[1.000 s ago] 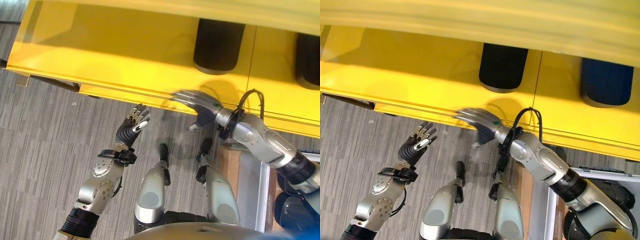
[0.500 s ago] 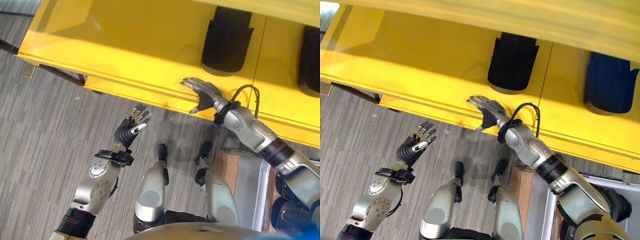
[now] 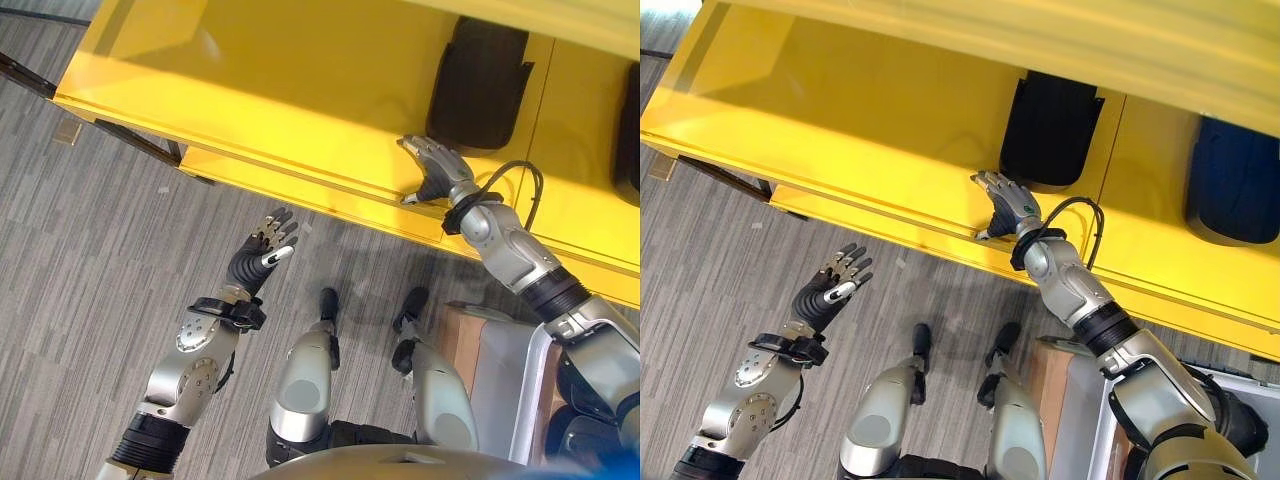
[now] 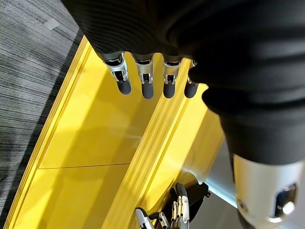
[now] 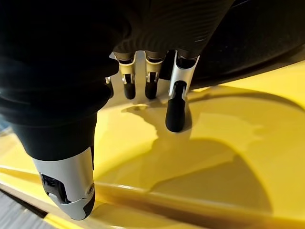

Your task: Move parts from the plastic box to the shelf.

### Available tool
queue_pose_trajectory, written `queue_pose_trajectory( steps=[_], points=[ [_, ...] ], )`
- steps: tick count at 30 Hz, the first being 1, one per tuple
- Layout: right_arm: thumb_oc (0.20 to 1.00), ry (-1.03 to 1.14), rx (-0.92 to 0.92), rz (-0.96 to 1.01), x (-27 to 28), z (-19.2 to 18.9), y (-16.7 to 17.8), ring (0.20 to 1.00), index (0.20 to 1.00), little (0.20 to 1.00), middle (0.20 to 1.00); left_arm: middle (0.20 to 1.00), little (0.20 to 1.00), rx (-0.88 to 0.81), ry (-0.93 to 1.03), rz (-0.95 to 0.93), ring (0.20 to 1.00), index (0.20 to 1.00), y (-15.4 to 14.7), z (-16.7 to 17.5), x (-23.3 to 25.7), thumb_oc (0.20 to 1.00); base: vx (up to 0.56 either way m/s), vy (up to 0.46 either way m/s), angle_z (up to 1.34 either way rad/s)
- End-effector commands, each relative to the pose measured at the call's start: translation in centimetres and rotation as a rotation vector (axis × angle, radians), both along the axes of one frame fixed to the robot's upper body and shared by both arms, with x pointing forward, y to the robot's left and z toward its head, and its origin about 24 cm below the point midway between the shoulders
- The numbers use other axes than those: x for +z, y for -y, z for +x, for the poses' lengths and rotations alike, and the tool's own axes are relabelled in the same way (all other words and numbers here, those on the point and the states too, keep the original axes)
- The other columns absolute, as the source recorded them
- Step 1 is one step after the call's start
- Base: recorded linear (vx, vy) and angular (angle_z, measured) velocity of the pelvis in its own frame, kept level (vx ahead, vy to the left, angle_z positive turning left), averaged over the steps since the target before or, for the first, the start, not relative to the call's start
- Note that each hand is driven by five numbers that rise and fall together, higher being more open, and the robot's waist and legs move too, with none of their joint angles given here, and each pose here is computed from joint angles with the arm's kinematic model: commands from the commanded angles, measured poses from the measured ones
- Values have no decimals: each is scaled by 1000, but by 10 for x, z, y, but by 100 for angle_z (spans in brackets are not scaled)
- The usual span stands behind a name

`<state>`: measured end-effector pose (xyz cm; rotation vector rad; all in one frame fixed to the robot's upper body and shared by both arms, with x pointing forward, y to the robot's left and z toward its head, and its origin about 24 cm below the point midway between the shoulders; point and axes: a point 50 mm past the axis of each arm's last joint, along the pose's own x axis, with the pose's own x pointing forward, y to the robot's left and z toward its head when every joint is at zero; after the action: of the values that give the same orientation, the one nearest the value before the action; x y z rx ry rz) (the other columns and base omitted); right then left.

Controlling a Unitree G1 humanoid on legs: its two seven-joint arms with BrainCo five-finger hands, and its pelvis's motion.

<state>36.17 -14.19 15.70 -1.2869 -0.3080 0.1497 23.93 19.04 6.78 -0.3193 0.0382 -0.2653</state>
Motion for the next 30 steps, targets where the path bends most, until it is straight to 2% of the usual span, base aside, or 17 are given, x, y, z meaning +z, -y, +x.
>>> queue_pose_trajectory(
  steps=[1, 9, 16, 20, 24, 28, 29, 30],
  points=[
    [1000, -92, -188, -81, -12, 5, 44, 1000, 1000, 1000, 1000, 1000, 1000, -14, 46, 9, 1000, 1000, 0, -7, 9, 1000, 0, 0, 0],
    [1000, -266, -174, -178, -26, -1, 54, 1000, 1000, 1000, 1000, 1000, 1000, 0, 36, 13, 1000, 1000, -6, -10, 8, 1000, 0, 0, 0],
    [1000, -289, 71, -233, -21, -9, 31, 1000, 1000, 1000, 1000, 1000, 1000, 5, 27, 36, 1000, 1000, -12, -12, 6, 1000, 15, -41, 0],
    [1000, -298, 292, -222, -19, -24, -4, 1000, 1000, 1000, 1000, 1000, 1000, 10, 27, 37, 1000, 1000, -12, -14, 5, 1000, 0, -6, -2],
    [1000, -349, 524, -93, -16, -51, -54, 1000, 1000, 1000, 1000, 1000, 1000, 21, 22, 8, 1000, 1000, -7, -14, 5, 1000, 0, 2, -1],
    [1000, -375, 602, -46, -16, -62, -77, 1000, 1000, 1000, 1000, 1000, 1000, 18, 18, -7, 1000, 1000, -3, -14, 5, 1000, -9, 9, 0],
    [1000, -380, 680, -28, -17, -73, -99, 1000, 1000, 1000, 1000, 1000, 1000, 12, 22, -11, 1000, 1000, 0, -12, 5, 1000, -39, 33, 5],
    [1000, -403, 652, 37, -22, -75, -113, 1000, 1000, 1000, 1000, 1000, 1000, 103, 44, -20, 1000, 1000, -4, -9, 10, 1000, -52, 61, 5]
  ],
)
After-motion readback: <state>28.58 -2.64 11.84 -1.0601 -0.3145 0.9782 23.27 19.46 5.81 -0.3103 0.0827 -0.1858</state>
